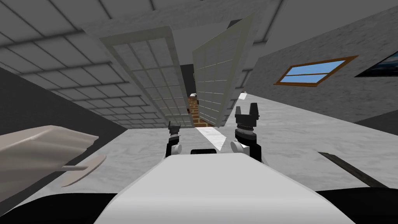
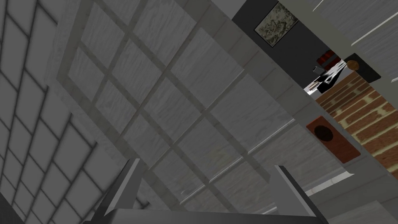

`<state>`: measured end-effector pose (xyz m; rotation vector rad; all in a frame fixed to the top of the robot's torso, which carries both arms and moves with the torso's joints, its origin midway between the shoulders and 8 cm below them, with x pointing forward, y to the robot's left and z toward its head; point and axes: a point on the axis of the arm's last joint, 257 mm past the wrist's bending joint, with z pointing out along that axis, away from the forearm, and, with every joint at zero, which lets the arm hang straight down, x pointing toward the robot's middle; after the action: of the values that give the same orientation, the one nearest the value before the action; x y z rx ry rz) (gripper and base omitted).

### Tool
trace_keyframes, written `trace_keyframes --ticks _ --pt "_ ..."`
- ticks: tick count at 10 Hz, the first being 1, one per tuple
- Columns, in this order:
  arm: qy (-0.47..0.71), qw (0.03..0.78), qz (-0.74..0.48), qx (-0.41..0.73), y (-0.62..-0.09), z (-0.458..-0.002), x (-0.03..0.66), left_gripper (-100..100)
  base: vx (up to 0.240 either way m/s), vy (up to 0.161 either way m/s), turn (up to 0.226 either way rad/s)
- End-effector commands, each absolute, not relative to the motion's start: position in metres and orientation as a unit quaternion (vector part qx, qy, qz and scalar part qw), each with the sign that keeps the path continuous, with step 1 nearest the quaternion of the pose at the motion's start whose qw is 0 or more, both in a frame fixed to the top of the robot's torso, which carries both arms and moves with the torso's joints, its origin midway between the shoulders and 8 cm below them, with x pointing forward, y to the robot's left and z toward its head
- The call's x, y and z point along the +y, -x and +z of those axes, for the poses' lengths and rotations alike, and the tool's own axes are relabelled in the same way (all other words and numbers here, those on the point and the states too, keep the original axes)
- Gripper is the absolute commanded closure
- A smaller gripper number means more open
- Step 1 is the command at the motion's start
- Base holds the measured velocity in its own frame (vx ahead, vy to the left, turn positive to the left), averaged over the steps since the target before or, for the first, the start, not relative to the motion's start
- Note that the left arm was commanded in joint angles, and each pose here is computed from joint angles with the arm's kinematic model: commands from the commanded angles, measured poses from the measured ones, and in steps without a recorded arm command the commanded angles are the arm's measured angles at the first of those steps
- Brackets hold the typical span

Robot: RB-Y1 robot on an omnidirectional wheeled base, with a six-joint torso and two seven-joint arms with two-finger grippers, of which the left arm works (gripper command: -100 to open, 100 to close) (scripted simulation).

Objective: Push the door open

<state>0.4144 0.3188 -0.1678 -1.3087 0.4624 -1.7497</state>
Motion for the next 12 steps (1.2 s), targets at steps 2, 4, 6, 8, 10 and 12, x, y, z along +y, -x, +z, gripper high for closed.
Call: trace_keyframes --ticks 2,4,6,8,10,12 --pt "0.542 0.417 -0.710 0.165 -0.417 -0.184 0.323 -100 0.074 0.067 -0.164" --pt "0.554 0.401 -0.714 0.149 -0.419 -0.197 0.326 -100 0.085 0.077 -0.154" --pt "0.566 0.386 -0.717 0.132 -0.420 -0.210 0.329 -100 0.082 0.080 -0.158" --pt "0.577 0.370 -0.719 0.114 -0.421 -0.222 0.332 -100 0.068 0.071 -0.149" --pt "0.588 0.355 -0.720 0.096 -0.422 -0.235 0.334 -100 0.068 0.064 -0.142" --pt "0.598 0.341 -0.721 0.078 -0.422 -0.248 0.337 -100 0.076 0.089 -0.148"
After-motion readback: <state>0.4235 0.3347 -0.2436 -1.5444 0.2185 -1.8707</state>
